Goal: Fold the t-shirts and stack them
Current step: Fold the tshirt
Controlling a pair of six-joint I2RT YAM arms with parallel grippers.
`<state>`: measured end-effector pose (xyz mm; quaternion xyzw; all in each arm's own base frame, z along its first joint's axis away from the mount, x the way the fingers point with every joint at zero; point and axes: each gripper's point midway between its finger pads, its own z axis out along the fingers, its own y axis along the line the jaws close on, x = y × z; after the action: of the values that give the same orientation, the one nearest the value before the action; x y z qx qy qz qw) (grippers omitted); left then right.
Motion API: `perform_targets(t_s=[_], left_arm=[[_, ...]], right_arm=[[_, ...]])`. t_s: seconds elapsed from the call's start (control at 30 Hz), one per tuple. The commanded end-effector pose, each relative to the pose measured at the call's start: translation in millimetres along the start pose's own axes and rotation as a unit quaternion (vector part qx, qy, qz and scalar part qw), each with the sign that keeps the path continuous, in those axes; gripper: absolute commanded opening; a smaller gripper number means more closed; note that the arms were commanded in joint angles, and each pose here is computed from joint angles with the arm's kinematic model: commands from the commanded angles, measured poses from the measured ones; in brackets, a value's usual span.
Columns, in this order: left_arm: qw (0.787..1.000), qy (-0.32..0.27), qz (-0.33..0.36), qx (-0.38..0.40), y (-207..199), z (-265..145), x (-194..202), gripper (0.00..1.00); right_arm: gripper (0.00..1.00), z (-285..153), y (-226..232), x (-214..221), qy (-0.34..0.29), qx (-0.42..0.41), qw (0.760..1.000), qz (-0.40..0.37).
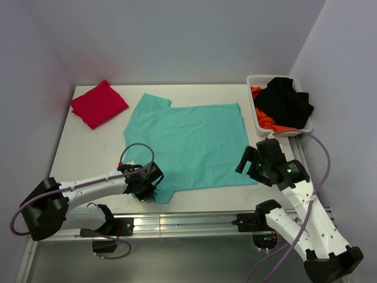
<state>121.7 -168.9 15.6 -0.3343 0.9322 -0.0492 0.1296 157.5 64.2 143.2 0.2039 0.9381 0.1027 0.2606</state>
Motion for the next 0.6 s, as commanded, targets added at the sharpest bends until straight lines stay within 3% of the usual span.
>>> perform_targets(t_s=[0.0,0.1,0.37,0.57], left_arm=[[0.998,-0.05,0.016,0.03,-25,-8,-25,0.0],[0.997,-0.068,0.02,0.038,-34,-22,-39,0.0],[0.996,-0.072,0.01,0.06,-50,-25,-74,0.0],[0.996,-0.072,0.021,0.054,-50,-21,-89,0.0]], right_arm=[[1.0,18,-6,26,0.045,0.01,0.998,0.041],[1.0,39,-28,42,0.061,0.068,0.993,0.071],[0.99,54,-47,21,0.022,0.162,0.981,0.104],[0.95,67,-42,11,0.011,0.173,0.977,0.123]])
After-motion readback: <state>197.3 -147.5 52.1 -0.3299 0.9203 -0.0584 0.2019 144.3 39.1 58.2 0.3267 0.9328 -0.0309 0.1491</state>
